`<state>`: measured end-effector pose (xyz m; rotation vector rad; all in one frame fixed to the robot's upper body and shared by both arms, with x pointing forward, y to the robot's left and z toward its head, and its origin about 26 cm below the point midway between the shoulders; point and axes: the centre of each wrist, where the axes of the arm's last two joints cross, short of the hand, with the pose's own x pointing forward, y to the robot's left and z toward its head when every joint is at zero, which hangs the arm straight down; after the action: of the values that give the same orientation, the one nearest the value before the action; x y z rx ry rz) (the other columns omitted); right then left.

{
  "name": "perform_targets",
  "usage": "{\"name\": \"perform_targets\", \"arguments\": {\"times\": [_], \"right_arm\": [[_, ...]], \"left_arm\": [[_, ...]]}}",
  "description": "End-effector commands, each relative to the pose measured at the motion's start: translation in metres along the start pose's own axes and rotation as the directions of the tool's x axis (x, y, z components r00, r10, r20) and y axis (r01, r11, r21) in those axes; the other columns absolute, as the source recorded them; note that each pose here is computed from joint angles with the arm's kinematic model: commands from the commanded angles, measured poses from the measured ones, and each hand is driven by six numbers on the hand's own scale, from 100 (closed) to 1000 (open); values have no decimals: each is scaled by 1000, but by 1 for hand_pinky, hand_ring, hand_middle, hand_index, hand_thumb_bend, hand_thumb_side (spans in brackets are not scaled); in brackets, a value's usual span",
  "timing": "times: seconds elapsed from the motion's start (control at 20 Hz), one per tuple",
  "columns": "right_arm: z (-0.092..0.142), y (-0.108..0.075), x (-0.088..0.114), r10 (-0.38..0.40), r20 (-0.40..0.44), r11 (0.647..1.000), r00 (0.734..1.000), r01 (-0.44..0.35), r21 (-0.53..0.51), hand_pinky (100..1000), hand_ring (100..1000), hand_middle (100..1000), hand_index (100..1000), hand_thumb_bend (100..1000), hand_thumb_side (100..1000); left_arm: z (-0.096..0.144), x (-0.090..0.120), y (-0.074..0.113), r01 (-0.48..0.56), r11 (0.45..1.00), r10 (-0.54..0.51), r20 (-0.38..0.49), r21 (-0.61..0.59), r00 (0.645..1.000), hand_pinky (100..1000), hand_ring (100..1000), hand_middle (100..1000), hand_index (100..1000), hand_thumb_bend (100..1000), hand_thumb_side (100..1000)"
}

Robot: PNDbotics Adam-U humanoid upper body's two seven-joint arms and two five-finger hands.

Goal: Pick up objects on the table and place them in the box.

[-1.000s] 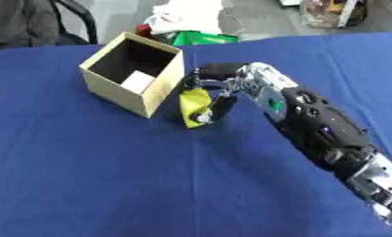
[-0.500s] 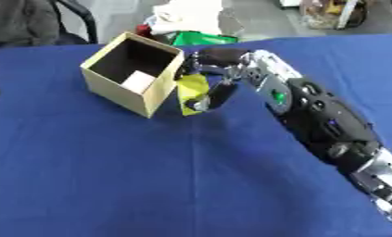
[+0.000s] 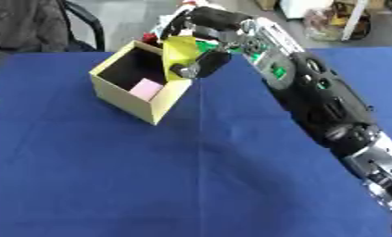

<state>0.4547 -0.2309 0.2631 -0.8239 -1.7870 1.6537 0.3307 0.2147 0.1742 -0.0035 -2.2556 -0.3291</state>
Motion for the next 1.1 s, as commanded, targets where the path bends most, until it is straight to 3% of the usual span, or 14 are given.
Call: {"name": "perform_targets", "arguments": {"times": [0.05,0.35,0.85,0.9,0.95,1.1], "right_arm": [[-2,-12,-9,3,-41,998,999,-6,-58,834,790,557,800,179,330],[-20,1,-9,10,-65,996,998,-16,-87,834,789,561,803,169,330],[-38,39,0,69,-37,997,997,-69,-17,837,793,595,843,157,330],[-38,41,0,70,-41,997,997,-71,-20,837,796,614,862,158,332],[-39,41,-1,74,-42,997,996,-75,-24,844,815,711,911,180,347],[-38,41,0,99,-43,994,994,-101,-32,869,858,861,991,258,378]], "left_arm": [[-6,8,-1,-7,1000,8,38,-12,999,619,661,649,820,250,628],[-9,10,-7,-30,999,32,48,-33,998,618,661,649,820,249,631],[-12,12,-11,-50,998,53,57,-46,997,619,660,648,821,247,633],[-12,12,-11,-50,998,53,57,-46,997,619,660,648,821,247,633],[-12,12,-11,-51,998,53,57,-46,997,619,660,648,821,247,634],[-12,12,-11,-50,998,52,58,-48,997,620,660,648,821,245,634]]}}
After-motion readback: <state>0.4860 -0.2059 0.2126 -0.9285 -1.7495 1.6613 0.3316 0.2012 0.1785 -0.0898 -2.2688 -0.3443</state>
